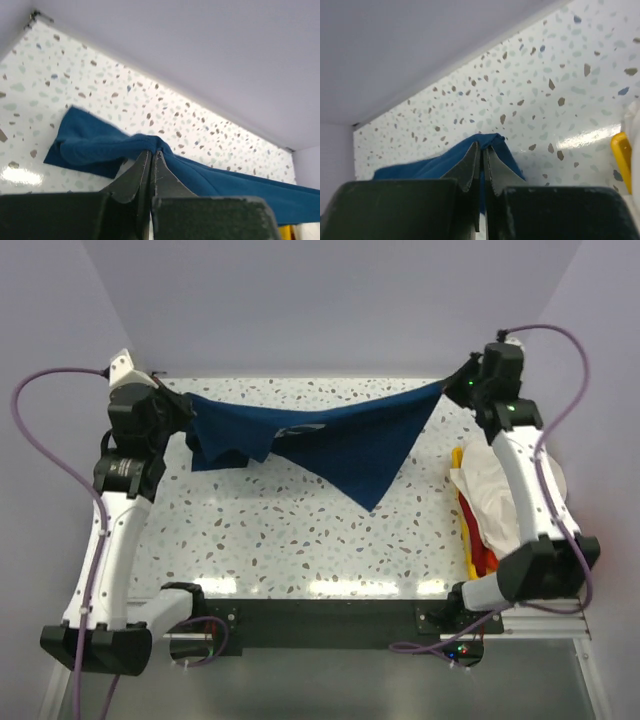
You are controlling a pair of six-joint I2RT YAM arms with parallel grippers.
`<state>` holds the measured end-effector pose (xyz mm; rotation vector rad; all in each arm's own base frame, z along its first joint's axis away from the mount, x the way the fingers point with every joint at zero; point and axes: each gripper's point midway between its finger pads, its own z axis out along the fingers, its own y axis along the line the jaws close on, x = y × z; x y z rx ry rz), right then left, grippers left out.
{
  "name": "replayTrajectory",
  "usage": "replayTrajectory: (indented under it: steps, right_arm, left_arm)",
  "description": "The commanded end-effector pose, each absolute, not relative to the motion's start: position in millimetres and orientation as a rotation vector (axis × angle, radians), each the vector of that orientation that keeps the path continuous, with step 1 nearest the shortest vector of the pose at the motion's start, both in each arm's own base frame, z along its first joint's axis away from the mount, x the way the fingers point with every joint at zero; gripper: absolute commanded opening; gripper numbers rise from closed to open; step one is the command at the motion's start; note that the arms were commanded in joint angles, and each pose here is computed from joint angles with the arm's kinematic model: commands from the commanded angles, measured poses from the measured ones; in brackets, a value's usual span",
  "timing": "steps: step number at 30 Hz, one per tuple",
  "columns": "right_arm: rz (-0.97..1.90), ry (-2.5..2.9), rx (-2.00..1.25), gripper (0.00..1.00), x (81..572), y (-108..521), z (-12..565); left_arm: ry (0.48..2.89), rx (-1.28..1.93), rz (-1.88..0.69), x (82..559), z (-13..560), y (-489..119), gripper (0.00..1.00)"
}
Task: Fold and stack the t-shirts
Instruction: Flatten the tshirt out
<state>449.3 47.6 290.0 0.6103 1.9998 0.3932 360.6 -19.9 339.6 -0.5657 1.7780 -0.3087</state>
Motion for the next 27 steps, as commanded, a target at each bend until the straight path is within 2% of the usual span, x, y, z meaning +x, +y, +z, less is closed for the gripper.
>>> replayTrajectory:
  steps: [1, 6, 9, 15, 16, 18, 19, 20, 21, 22, 23, 24, 25, 27]
  right_arm:
    - [0.377, 1.925, 0.555, 0.0, 399, 34, 349]
    - [0.374, 1.83, 0.527, 0.0, 359, 26, 401]
    - [0.404, 1.776, 0.52, 0.0, 361, 28, 424]
    - [0.49, 1.729, 0.51, 0.0, 415, 39, 429]
    - [0.503, 1.716, 0.5, 0.0, 424, 41, 432]
    - [0.55, 1.72, 0.48, 0.0, 459, 50, 423]
    - [0.573, 1.693, 0.463, 0.0, 469, 53, 430]
    - [0.596, 1.717, 0.471, 0.0, 492, 57, 413]
    - [0.628, 1.683, 0.444, 0.0, 504, 62, 421]
    - [0.65, 1.642, 0.425, 0.0, 514, 64, 437]
    - [0.672, 1.63, 0.425, 0.0, 524, 67, 440]
    - [0.691, 1.635, 0.419, 0.0, 543, 70, 431]
    - [0.715, 1.572, 0.392, 0.0, 547, 72, 459]
    - [0.737, 1.533, 0.375, 0.0, 560, 75, 469]
  left_arm:
    - [1.615, -0.53, -0.284, 323, 415, -6, 0.0]
    - [1.462, -0.509, -0.322, 292, 486, -4, 0.0]
    - [1.431, -0.49, -0.342, 299, 509, -7, 0.0]
    - [1.43, -0.44, -0.385, 367, 520, -20, 0.0]
    - [1.449, -0.439, -0.388, 395, 511, -23, 0.0]
    - [1.398, -0.403, -0.423, 416, 529, -28, 0.0]
    - [1.426, -0.405, -0.422, 442, 516, -29, 0.0]
    - [1.418, -0.396, -0.431, 454, 518, -30, 0.0]
    - [1.363, -0.361, -0.46, 458, 543, -33, 0.0]
    - [1.392, -0.368, -0.453, 490, 529, -31, 0.0]
    - [1.381, -0.344, -0.475, 501, 535, -34, 0.0]
    - [1.298, -0.31, -0.5, 498, 572, -35, 0.0]
    - [1.319, -0.288, -0.528, 523, 560, -38, 0.0]
    - [1.214, -0.225, -0.572, 521, 596, -34, 0.0]
